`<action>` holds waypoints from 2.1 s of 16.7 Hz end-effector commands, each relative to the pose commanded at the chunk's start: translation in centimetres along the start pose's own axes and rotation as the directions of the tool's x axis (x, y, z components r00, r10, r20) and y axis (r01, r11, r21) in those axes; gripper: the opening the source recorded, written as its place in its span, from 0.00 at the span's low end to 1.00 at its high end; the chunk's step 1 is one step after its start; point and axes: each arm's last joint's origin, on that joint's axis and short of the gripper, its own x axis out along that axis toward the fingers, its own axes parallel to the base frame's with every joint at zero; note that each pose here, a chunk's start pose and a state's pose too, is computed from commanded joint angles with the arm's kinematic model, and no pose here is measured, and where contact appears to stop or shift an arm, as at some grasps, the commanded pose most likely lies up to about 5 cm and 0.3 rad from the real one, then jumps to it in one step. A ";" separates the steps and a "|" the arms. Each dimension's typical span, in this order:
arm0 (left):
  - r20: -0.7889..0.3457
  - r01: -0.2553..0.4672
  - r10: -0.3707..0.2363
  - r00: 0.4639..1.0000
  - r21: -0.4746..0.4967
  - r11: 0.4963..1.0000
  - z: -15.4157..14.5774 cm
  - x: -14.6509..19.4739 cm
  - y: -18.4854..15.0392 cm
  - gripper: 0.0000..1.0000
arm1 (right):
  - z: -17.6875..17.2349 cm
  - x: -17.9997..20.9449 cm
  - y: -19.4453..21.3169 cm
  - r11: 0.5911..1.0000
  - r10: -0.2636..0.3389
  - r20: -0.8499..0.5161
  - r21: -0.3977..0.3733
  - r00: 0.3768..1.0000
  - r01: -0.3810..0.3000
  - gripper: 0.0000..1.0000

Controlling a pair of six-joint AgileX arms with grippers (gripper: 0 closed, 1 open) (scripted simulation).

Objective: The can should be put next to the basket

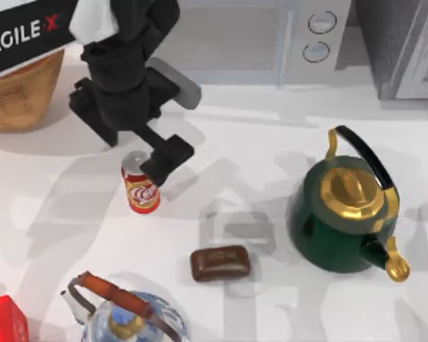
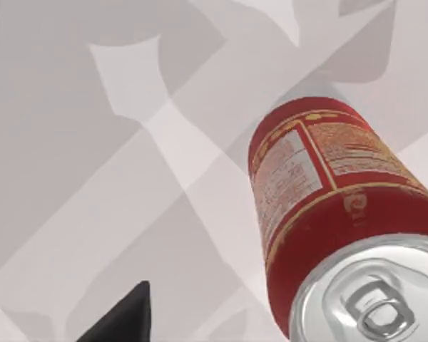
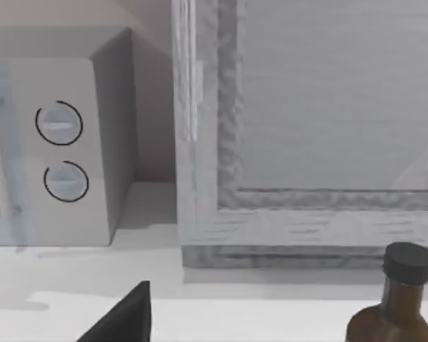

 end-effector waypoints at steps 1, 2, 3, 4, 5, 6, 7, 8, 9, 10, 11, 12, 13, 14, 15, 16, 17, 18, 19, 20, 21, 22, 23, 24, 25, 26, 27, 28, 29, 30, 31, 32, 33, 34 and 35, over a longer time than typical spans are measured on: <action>0.004 -0.002 0.002 1.000 0.000 1.000 0.1 0.9 0.0 1.00 | 0.0 0.0 0.0 1.000 0.000 0.000 0.000 1.000 0.000 1.00; 0.009 -0.003 0.003 1.000 0.000 1.000 0.1 1.9 0.0 1.00 | 0.0 0.0 0.0 1.000 0.000 0.000 0.000 1.000 0.000 1.00; 0.008 -0.003 0.003 1.000 0.000 1.000 0.1 2.8 0.0 1.00 | 0.0 0.0 0.0 1.000 0.000 0.000 0.000 1.000 0.000 1.00; 0.005 -0.002 0.002 1.000 0.000 1.000 0.0 3.5 -0.1 1.00 | 0.0 0.0 0.0 1.000 0.000 0.000 0.000 1.000 0.000 1.00; 0.003 -0.001 0.001 1.000 0.000 1.000 0.0 3.9 -0.1 1.00 | 0.0 0.0 0.0 1.000 0.000 0.000 0.000 1.000 0.000 1.00; 0.002 -0.001 0.001 1.000 0.000 1.000 0.0 3.9 -0.1 1.00 | 0.0 0.0 0.0 1.000 0.000 0.000 0.000 1.000 0.000 1.00; 0.002 -0.001 0.001 1.000 0.000 1.000 0.0 3.9 -0.1 1.00 | 0.0 0.0 0.0 1.000 0.000 0.000 0.000 1.000 0.000 1.00; 0.002 -0.001 0.001 1.000 0.000 1.000 0.0 3.9 -0.1 1.00 | 0.0 0.0 0.0 1.000 0.000 0.000 0.000 1.000 0.000 1.00; 0.002 -0.001 0.001 1.000 0.000 1.000 0.0 3.9 -0.1 1.00 | 0.0 0.0 0.0 1.000 0.000 0.000 0.000 1.000 0.000 1.00; 0.002 -0.001 0.001 1.000 0.000 1.000 0.0 3.9 -0.1 0.92 | 0.0 0.0 0.0 1.000 0.000 0.000 0.000 1.000 0.000 1.00; 0.002 -0.001 0.001 1.000 0.000 1.000 0.0 3.9 -0.1 0.85 | 0.0 0.0 0.0 1.000 0.000 0.000 0.000 1.000 0.000 1.00; 0.002 -0.001 0.001 1.000 0.000 1.000 0.0 3.9 -0.1 0.77 | 0.0 0.0 0.0 1.000 0.000 0.000 0.000 1.000 0.000 1.00; 0.002 -0.001 0.001 1.000 0.000 1.000 0.0 3.9 -0.1 0.70 | 0.0 0.0 0.0 1.000 0.000 0.000 0.000 1.000 0.000 1.00; 0.002 -0.001 0.001 1.000 0.000 1.000 0.0 3.9 -0.1 0.62 | 0.0 0.0 0.0 1.000 0.000 0.000 0.000 1.000 0.000 1.00; 0.002 -0.001 0.001 1.000 0.000 1.000 0.0 3.9 -0.1 0.55 | 0.0 0.0 0.0 1.000 0.000 0.000 0.000 1.000 0.000 1.00; 0.002 -0.001 0.001 1.000 0.000 1.000 0.0 3.9 -0.1 0.47 | 0.0 0.0 0.0 1.000 0.000 0.000 0.000 1.000 0.000 1.00; 0.002 -0.001 0.001 1.000 0.000 1.000 0.0 3.9 -0.1 0.40 | 0.0 0.0 0.0 1.000 0.000 0.000 0.000 1.000 0.000 1.00; 0.002 -0.001 0.001 1.000 0.000 1.000 0.0 3.9 -0.1 0.32 | 0.0 0.0 0.0 1.000 0.000 0.000 0.000 1.000 0.000 1.00; 0.002 -0.001 0.001 1.000 0.000 1.000 0.0 3.9 -0.1 0.25 | 0.0 0.0 0.0 1.000 0.000 0.000 0.000 1.000 0.000 1.00; 0.002 -0.001 0.001 1.000 0.000 1.000 0.0 3.9 -0.1 0.17 | 0.0 0.0 0.0 1.000 0.000 0.000 0.000 1.000 0.000 1.00; 0.002 -0.001 0.001 1.000 0.000 1.000 0.0 3.9 -0.1 0.10 | 0.0 0.0 0.0 1.000 0.000 0.000 0.000 1.000 0.000 1.00; 0.002 -0.001 0.001 1.000 0.000 1.000 0.0 3.9 -0.1 0.02 | 0.0 0.0 0.0 1.000 0.000 0.000 0.000 1.000 0.000 1.00; 0.002 -0.001 0.001 1.000 0.000 1.000 0.0 3.9 -0.1 0.00 | 0.0 0.0 0.0 1.000 0.000 0.000 0.000 1.000 0.000 1.00; 0.002 -0.001 0.001 1.000 0.000 1.000 0.0 3.9 -0.1 0.00 | 0.0 0.0 0.0 1.000 0.000 0.000 0.000 1.000 0.000 1.00; 0.002 -0.001 0.001 1.000 0.000 1.000 0.0 3.9 -0.1 0.00 | 0.0 0.0 0.0 1.000 0.000 0.000 0.000 1.000 0.000 1.00; 0.002 -0.001 0.001 1.000 0.000 1.000 0.0 3.9 -0.1 0.00 | 0.0 0.0 0.0 1.000 0.000 0.000 0.000 1.000 0.000 1.00; 0.002 -0.001 0.001 1.000 0.000 1.000 0.0 3.9 -0.1 0.00 | 0.0 0.0 0.0 1.000 0.000 0.000 0.000 1.000 0.000 1.00; 0.002 -0.001 0.001 1.000 0.000 1.000 0.0 3.9 -0.1 0.00 | 0.0 0.0 0.0 1.000 0.000 0.000 0.000 1.000 0.000 1.00; 0.002 -0.001 0.001 1.000 0.000 1.000 0.0 3.9 -0.1 0.00 | 0.0 0.0 0.0 1.000 0.000 0.000 0.000 1.000 0.000 1.00; 0.002 -0.001 0.001 1.000 0.000 1.000 0.0 3.9 -0.1 0.00 | 0.0 0.0 0.0 1.000 0.000 0.000 0.000 1.000 0.000 1.00; 0.004 -0.001 0.001 1.000 0.001 1.000 -0.1 3.8 -0.1 0.00 | 0.0 0.0 0.0 1.000 0.000 0.000 0.000 1.000 0.000 1.00; 0.002 0.000 0.000 1.000 -0.003 1.000 -0.1 3.9 0.0 0.00 | 0.0 0.0 0.0 1.000 0.000 0.000 0.000 1.000 0.000 1.00; -0.007 0.003 -0.003 1.000 -0.020 1.000 -0.4 4.1 0.3 0.00 | 0.0 0.0 0.0 1.000 0.000 0.000 0.000 1.000 0.000 1.00; -0.025 0.009 -0.011 1.000 -0.053 0.999 -0.9 4.5 0.8 0.00 | 0.0 0.0 0.0 1.000 0.000 0.000 0.000 1.000 0.000 1.00; -0.049 0.016 -0.021 0.999 -0.101 0.995 -1.7 5.1 1.5 0.00 | 0.0 0.0 0.0 1.000 0.000 0.000 0.000 1.000 0.000 1.00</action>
